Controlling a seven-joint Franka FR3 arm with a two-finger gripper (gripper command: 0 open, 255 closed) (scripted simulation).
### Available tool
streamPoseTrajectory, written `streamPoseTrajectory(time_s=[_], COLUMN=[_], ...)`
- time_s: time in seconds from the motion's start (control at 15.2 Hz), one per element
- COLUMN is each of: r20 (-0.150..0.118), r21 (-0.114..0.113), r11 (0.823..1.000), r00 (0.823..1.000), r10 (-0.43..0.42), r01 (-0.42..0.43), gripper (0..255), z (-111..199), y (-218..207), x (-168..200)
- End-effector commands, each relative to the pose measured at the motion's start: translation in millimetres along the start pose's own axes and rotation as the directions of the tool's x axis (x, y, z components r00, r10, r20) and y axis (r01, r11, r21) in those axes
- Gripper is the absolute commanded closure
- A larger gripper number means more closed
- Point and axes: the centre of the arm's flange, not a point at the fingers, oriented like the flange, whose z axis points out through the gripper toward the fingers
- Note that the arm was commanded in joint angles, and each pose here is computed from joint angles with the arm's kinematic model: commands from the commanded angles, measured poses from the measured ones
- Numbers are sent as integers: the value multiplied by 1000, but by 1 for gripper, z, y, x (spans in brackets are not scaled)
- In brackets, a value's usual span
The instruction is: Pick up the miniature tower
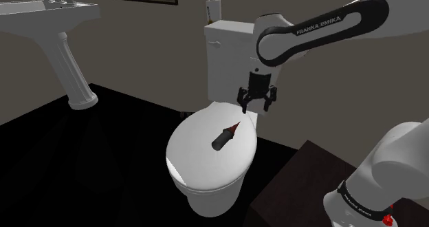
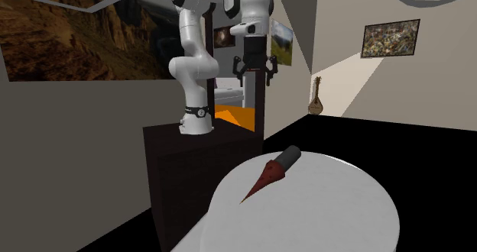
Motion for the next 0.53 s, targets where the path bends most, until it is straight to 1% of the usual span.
streamPoseTrajectory(time_s=[0.0,0.2,0.46], r20=[5,15,28], r21=[4,9,14], r11=[999,993,976], r00=[999,992,976], r10=[50,122,216], r01=[-50,-122,-216], gripper=[0,0,0], z=[19,47,84], y=[-7,-16,-26], x=[19,46,83])
